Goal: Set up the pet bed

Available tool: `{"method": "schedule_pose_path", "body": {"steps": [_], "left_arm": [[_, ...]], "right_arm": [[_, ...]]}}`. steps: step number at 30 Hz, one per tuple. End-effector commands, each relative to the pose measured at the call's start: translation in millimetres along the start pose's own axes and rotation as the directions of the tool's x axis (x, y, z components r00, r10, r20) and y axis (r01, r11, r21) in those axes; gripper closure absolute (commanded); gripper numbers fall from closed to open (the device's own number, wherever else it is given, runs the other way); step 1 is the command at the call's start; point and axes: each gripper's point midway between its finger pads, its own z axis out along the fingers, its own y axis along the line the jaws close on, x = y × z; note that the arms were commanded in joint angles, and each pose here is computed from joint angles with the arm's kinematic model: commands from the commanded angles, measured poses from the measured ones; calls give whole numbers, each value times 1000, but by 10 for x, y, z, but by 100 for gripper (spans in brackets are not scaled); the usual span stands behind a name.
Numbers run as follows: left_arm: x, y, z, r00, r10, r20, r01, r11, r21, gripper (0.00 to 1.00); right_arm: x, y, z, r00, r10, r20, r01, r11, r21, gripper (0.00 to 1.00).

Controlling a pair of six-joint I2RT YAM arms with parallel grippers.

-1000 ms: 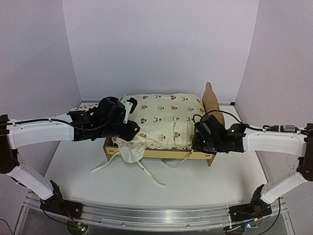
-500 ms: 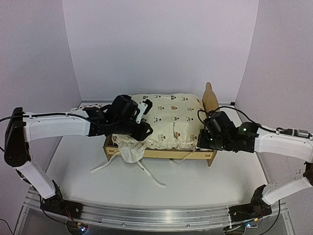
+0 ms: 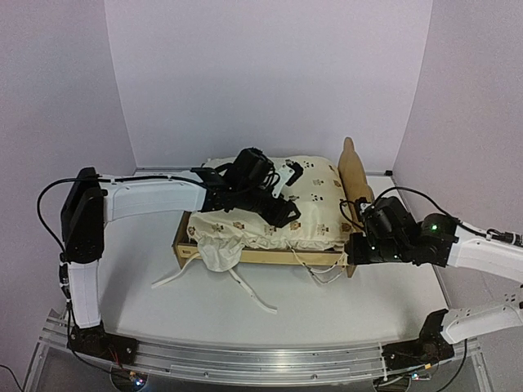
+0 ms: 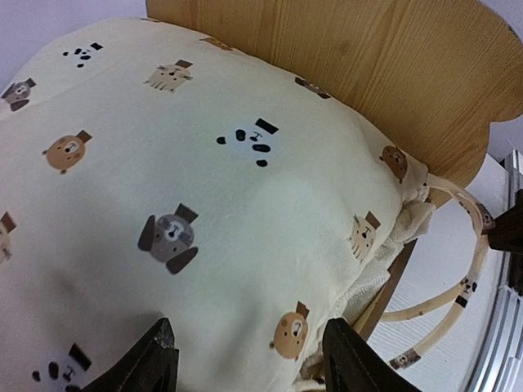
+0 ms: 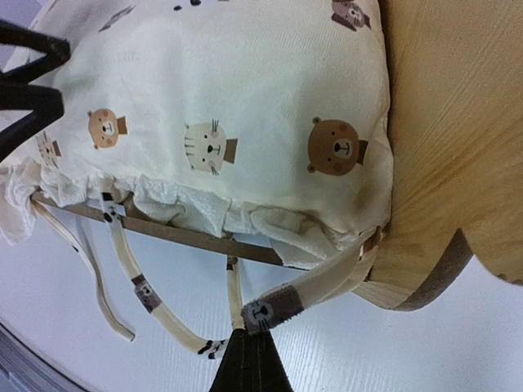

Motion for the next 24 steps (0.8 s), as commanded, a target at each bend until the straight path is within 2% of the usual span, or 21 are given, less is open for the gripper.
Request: {"method": "schedule_pose_path", "body": {"steps": [1,7,10,13,16,18,19,23,24], "left_arm": [[-166,-167,145,995,96,6,-97,993,68,37],[-61,-257,373,987,163,-12,-162,984,69,29],[2,-162,499,984,174,-34,-174,985,23,32],[95,-86,599,981,183,-60,-184,983,-9,46],[204,-63,669,977,204,-69,-205,979,-13,72],[232,-21,695,975,209,-75,-212,977,-33,94],[226,-1,690,975,209,-75,-212,976,-46,99],[49,-4,517,978,209,-17,-210,975,-67,100],[-34,49,445,978,208,4,-207,972,-107,100]], "right_arm": [[63,-41,17,997,-66,-40,67,997,27,100],[-8,-15,21,997,-78,-28,79,996,35,100],[-78,18,2,997,-77,-14,77,996,34,100],[-163,53,-16,997,-75,3,74,997,35,100],[-265,98,-37,997,-73,22,72,997,35,100],[-330,127,-46,997,-76,34,75,997,37,100],[-356,137,-49,996,-78,39,76,996,39,100],[-480,199,-58,995,-85,59,82,996,44,100],[-513,211,-59,994,-87,65,84,995,47,100]]}}
